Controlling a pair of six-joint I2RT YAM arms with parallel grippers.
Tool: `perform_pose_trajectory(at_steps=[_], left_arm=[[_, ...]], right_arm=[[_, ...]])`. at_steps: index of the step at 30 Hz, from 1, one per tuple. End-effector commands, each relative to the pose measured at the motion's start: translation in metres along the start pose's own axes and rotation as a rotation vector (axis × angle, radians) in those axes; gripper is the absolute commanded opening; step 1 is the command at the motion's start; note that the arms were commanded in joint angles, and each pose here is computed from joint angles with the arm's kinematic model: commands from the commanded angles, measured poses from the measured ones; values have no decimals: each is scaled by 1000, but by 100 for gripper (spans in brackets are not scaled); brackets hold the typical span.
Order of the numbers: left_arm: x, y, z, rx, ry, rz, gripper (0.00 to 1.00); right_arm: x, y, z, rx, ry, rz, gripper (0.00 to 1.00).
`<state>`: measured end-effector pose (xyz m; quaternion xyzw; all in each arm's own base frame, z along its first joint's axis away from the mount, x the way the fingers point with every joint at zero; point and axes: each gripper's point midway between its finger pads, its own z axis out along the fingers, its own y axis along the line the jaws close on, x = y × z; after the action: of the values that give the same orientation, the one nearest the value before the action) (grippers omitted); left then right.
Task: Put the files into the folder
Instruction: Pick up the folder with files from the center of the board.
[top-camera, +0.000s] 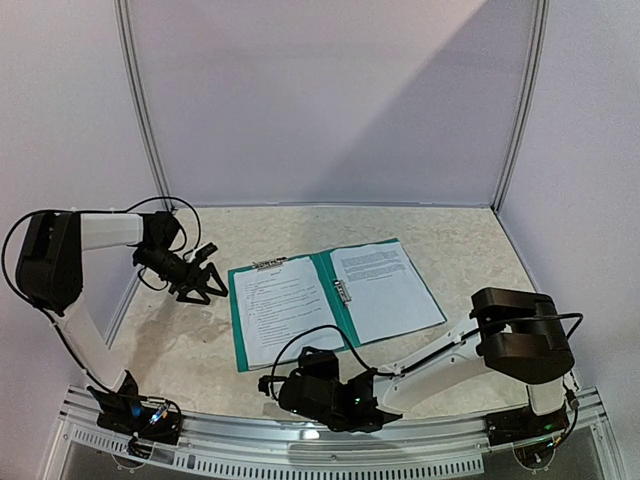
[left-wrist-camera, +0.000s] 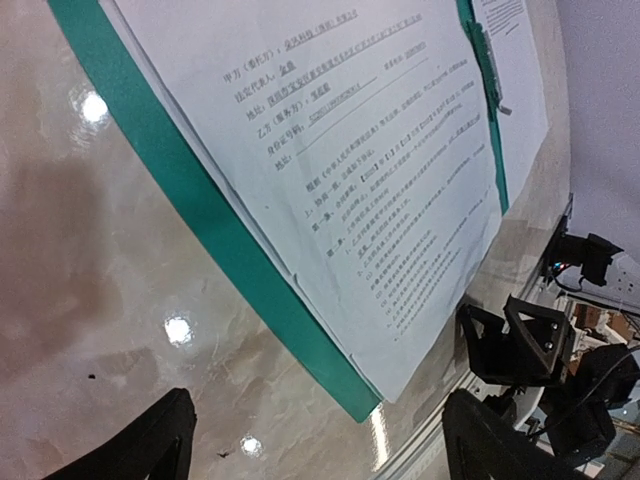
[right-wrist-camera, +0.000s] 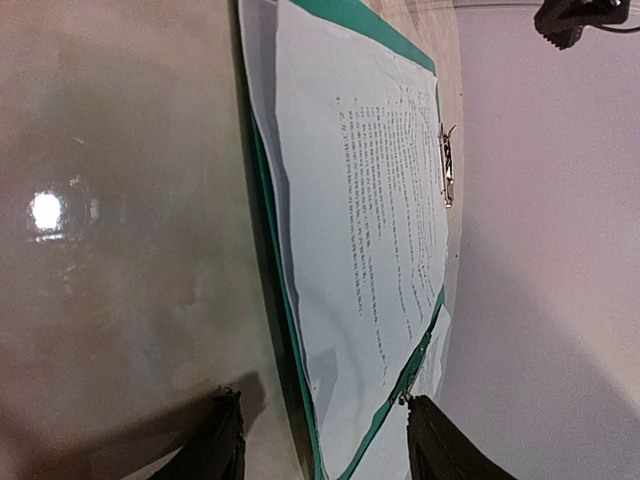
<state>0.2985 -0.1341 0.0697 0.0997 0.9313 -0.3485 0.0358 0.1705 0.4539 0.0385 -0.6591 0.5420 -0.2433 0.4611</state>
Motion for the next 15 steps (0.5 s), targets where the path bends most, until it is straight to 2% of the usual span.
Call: perform_pose_trajectory(at_steps=[1,7,15], left_arm=[[-5,-5,-8,-12,-42,54,88],[-5,-9,-9,-6,-47,67,88],[-6,-11,-9,2,-49,71,88]], right_arm=[[15,17,17,-39,36,-105,56],[22,15,40,-19,60,-152,56],[11,1,63,63,62,-202,57]])
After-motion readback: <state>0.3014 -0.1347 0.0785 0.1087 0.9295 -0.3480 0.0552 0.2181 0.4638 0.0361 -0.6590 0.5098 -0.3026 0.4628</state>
